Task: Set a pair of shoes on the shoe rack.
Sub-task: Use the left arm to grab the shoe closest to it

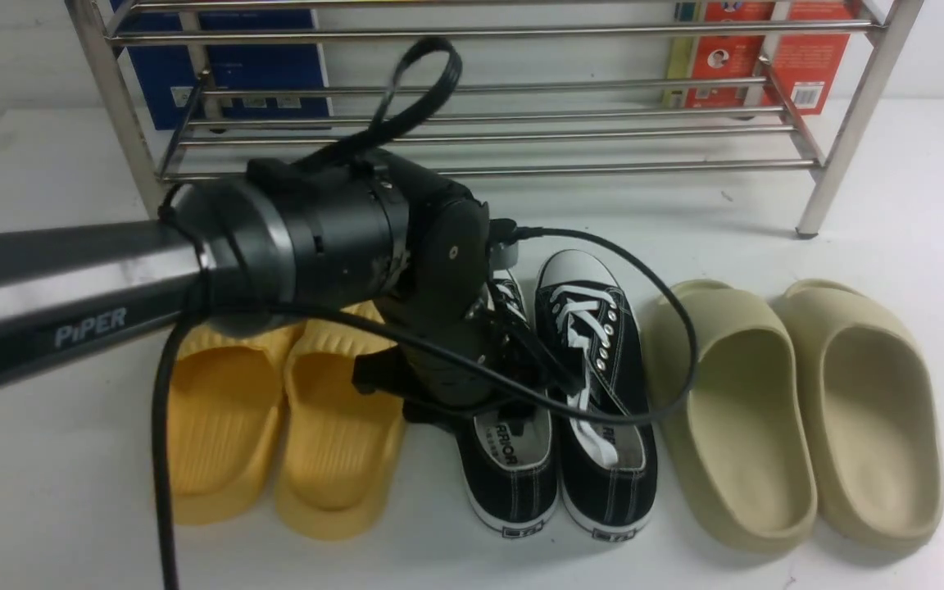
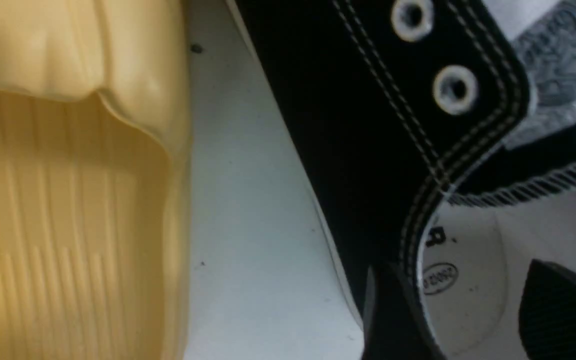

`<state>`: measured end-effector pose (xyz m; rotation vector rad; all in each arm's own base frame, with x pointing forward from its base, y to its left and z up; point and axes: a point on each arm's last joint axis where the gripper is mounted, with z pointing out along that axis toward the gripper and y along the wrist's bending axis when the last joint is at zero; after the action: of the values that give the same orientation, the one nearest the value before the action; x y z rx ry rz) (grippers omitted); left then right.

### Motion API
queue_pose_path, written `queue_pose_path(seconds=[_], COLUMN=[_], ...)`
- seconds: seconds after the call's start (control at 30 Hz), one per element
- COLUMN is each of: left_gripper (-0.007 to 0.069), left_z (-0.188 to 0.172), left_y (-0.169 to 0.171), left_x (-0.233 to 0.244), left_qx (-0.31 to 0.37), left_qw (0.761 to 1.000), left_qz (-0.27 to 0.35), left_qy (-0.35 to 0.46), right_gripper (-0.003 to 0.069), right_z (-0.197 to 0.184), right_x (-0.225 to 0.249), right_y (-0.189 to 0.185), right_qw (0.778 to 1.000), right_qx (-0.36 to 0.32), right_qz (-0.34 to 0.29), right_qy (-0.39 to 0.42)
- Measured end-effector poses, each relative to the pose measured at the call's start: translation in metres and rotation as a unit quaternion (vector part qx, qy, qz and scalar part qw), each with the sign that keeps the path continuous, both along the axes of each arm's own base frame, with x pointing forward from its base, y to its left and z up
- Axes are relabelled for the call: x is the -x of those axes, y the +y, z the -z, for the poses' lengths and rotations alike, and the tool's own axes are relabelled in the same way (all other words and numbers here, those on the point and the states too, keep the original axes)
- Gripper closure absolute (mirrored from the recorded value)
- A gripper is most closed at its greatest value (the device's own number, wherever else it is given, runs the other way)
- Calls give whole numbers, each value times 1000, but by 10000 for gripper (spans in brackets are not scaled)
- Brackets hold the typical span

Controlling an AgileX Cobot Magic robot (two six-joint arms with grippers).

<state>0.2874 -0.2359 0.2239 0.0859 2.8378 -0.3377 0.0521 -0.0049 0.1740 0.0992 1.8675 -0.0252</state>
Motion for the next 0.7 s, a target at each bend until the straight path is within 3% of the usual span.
queue_pose_path(seconds=[0.27,0.4,0.53,0.7], left_gripper=[302,406,620,638], left_z=[33,41,37,12], left_y=[-3,-3,0,6], left_x=[-9,-10,-8,-2], left_qx=[-38,-46,-52,-38], left_qw=[999,998,998,998], left_qz=[-10,-12,-24,-34], left_qy=[20,29,33,25], right_gripper=[420,420,420,420], right_z=[0,0,0,0], right_x=[0,0,0,0], right_y=[0,0,0,0], right_qw=[1000,1000,1000,1000], right_qx=[0,0,0,0], right_qz=[0,0,0,0], right_qy=[0,0,0,0])
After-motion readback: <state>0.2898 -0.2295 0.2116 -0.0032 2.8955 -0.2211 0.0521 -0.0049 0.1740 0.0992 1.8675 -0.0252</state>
